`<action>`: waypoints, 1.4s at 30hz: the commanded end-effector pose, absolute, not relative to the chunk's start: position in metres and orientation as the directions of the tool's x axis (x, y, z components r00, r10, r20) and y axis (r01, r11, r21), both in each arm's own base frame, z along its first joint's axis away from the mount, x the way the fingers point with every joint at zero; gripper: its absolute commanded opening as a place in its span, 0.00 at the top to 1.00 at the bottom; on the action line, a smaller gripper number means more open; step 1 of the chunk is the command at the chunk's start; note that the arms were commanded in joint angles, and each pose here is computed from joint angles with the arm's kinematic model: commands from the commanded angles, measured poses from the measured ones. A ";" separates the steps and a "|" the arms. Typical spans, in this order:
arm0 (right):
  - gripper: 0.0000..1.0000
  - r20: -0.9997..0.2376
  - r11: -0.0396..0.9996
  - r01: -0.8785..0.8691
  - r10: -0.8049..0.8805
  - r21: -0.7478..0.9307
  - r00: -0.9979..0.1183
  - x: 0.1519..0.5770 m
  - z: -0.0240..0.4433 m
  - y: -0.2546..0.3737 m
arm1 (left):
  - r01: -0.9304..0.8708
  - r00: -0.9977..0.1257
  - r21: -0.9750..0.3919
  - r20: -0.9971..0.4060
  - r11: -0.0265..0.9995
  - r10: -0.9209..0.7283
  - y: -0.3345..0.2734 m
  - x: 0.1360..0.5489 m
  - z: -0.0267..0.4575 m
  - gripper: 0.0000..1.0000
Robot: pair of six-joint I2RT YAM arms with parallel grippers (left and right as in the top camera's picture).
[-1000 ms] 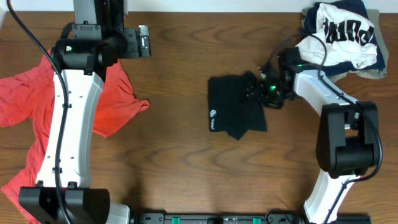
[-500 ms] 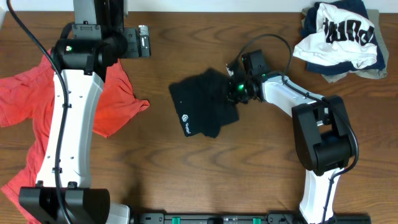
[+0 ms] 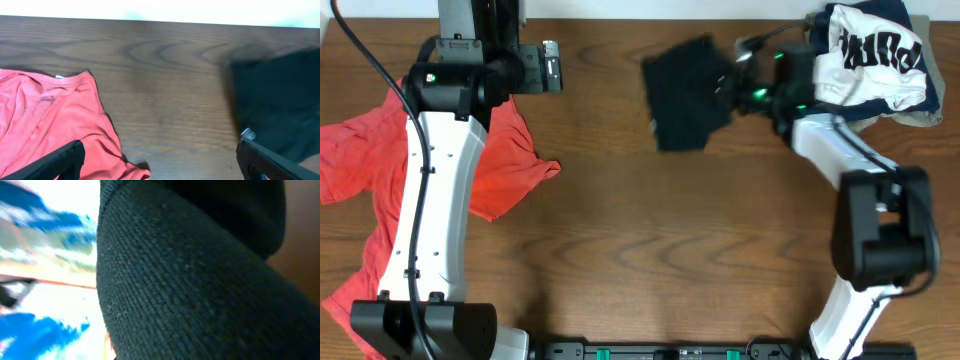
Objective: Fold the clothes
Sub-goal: 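Carry the black shirt to the clothes stack at top right and release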
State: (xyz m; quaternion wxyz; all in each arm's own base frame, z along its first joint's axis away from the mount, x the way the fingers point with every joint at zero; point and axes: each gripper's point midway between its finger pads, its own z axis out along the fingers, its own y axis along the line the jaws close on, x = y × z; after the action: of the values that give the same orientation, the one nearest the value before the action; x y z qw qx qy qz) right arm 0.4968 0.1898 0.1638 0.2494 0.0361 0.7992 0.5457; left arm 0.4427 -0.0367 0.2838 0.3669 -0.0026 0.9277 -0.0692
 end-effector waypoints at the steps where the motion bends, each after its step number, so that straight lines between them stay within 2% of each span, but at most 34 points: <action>1: 0.99 -0.371 0.327 -0.251 0.381 0.911 -0.847 0.499 0.219 0.169 | 0.037 -0.747 -0.125 -0.663 0.991 -0.056 -0.034 0.443 0.274 0.02; 7: 0.99 -0.446 0.317 -0.318 0.546 0.893 -0.709 0.535 0.271 0.116 | 0.037 -0.747 -0.125 -0.663 0.991 -0.056 -0.034 0.443 0.274 0.02; 13: 0.99 -0.486 0.397 -0.280 0.709 0.874 -0.511 0.567 0.300 0.042 | 0.037 -0.747 -0.125 -0.663 0.992 -0.056 -0.034 0.443 0.274 0.02; 20: 0.99 -0.426 0.412 -0.106 0.876 0.905 -0.225 0.587 0.303 -0.056 | 0.037 -0.746 -0.125 -0.663 0.991 -0.056 -0.034 0.443 0.274 0.02; 27: 0.99 -0.367 0.367 -0.008 0.930 0.930 0.030 0.589 0.300 -0.132 | 0.038 -0.742 -0.125 -0.669 0.991 -0.056 -0.034 0.445 0.275 0.02; 36: 0.99 -0.155 0.172 -0.089 0.973 0.981 0.169 0.606 0.254 -0.187 | 0.041 -0.720 -0.125 -0.692 0.991 -0.058 -0.035 0.450 0.280 0.02; 42: 0.99 -0.132 0.146 -0.066 0.973 0.987 0.190 0.627 0.223 -0.200 | 0.041 -0.710 -0.128 -0.702 0.991 -0.061 -0.035 0.453 0.283 0.02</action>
State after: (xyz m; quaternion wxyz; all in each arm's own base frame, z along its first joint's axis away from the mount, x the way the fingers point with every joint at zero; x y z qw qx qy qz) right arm 0.6182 -0.1932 0.1968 0.5789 0.4917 0.4986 0.4177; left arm 0.4513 -0.0371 0.2924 0.3897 -0.0015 0.9183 -0.0703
